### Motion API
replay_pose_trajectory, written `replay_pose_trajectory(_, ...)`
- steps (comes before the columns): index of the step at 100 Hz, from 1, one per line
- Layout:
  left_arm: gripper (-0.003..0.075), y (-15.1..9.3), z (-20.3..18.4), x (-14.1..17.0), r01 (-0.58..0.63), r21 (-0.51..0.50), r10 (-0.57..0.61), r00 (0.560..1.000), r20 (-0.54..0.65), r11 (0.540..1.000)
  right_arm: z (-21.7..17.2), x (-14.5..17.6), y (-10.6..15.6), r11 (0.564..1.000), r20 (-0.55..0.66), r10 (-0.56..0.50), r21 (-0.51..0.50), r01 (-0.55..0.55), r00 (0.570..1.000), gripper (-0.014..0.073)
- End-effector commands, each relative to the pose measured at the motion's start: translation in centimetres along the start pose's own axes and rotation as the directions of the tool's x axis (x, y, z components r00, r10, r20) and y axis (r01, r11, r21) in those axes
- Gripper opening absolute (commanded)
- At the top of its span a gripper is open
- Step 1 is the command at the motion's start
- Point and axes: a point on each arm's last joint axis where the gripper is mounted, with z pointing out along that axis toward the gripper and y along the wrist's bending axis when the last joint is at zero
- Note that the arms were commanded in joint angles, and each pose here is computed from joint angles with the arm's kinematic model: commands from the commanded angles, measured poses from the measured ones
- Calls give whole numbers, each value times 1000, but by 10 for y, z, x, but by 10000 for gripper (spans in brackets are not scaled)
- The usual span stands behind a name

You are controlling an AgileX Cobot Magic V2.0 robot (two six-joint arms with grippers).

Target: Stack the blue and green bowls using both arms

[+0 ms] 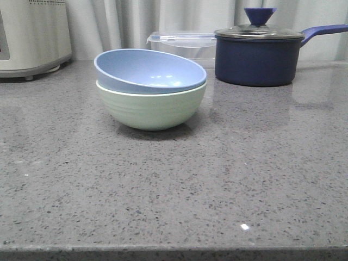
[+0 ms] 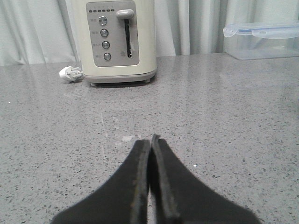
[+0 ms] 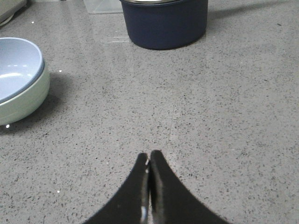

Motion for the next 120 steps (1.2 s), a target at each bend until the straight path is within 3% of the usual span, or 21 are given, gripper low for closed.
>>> replay_pose_trajectory(1, -20, 1, -1, 3, 3, -11, -2, 996, 84, 1000, -2, -14, 2, 1000, 86, -14, -3, 14, 996, -80)
replay_pose_trajectory(74, -20, 1, -1, 3, 3, -11, -2, 996, 84, 1000, -2, -13, 2, 1000, 88, -14, -3, 14, 996, -80)
replay_pose_trajectory(92, -20, 1, -1, 3, 3, -11, -2, 996, 84, 1000, 2, -7, -4, 999, 85, -1, 50, -3, 996, -80)
replay_pose_trajectory(120, -20, 1, -1, 3, 3, -11, -2, 996, 84, 1000, 12, 14, -17, 993, 261, 0, 117, -32, 965, -80)
